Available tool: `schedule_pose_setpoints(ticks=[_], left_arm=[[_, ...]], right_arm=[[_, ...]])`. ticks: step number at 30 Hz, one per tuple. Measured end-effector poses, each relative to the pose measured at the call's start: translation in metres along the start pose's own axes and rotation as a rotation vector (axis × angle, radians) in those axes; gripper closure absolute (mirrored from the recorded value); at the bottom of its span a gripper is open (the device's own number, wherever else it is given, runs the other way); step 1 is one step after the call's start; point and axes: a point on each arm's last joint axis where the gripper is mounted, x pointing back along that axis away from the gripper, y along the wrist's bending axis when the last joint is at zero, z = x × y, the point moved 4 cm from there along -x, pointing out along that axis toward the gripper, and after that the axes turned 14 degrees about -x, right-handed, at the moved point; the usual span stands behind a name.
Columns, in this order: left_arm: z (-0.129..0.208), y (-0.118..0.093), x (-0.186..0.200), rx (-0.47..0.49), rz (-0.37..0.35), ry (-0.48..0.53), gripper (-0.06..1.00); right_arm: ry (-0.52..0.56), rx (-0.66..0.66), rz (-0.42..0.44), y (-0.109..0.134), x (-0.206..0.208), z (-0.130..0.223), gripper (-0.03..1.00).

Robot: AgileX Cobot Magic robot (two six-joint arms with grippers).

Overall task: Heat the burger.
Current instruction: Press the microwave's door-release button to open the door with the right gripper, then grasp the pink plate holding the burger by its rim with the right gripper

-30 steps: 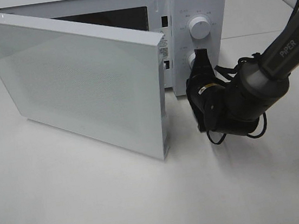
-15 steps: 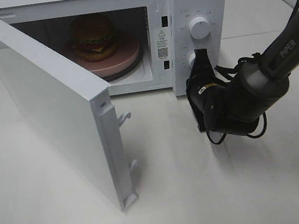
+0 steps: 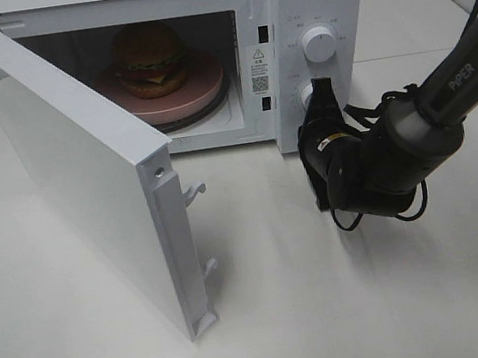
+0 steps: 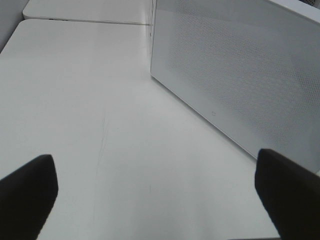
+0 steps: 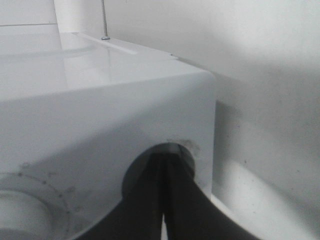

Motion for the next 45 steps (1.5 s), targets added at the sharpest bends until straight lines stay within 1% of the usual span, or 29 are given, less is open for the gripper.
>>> schedule_pose_setpoints(ticks=[5, 21, 25, 26, 27, 29, 38, 43, 45], left_arm=[[0.000, 0.000, 0.000, 0.000, 0.000, 0.000, -0.05], [0.000, 0.000, 0.000, 0.000, 0.000, 0.000, -0.05], [0.000, 0.000, 0.000, 0.000, 0.000, 0.000, -0.05], [0.000, 0.000, 0.000, 0.000, 0.000, 0.000, -0.05], [0.000, 0.000, 0.000, 0.000, 0.000, 0.000, -0.05], [0.000, 0.000, 0.000, 0.000, 0.000, 0.000, -0.05], [0.000, 0.000, 0.000, 0.000, 0.000, 0.000, -0.05], [0.000, 0.000, 0.000, 0.000, 0.000, 0.000, -0.05], [0.000, 0.000, 0.000, 0.000, 0.000, 0.000, -0.05]], right_arm=[[0.016, -0.011, -0.003, 0.001, 0.003, -0.001, 0.94], [0.080, 0.015, -0.039, 0.001, 0.014, -0.003, 0.94], [0.094, 0.034, -0.028, -0.001, 0.019, -0.002, 0.94], [0.131, 0.069, -0.017, -0.003, 0.024, 0.002, 0.94], [0.131, 0.069, -0.017, -0.003, 0.024, 0.002, 0.94], [0.191, 0.120, -0.008, -0.006, 0.033, 0.011, 0.94], [0.176, 0.150, 0.040, -0.015, 0.052, -0.004, 0.94], [0.174, 0.164, 0.043, -0.011, 0.066, -0.011, 0.94], [0.178, 0.184, 0.038, -0.006, 0.075, -0.013, 0.94]])
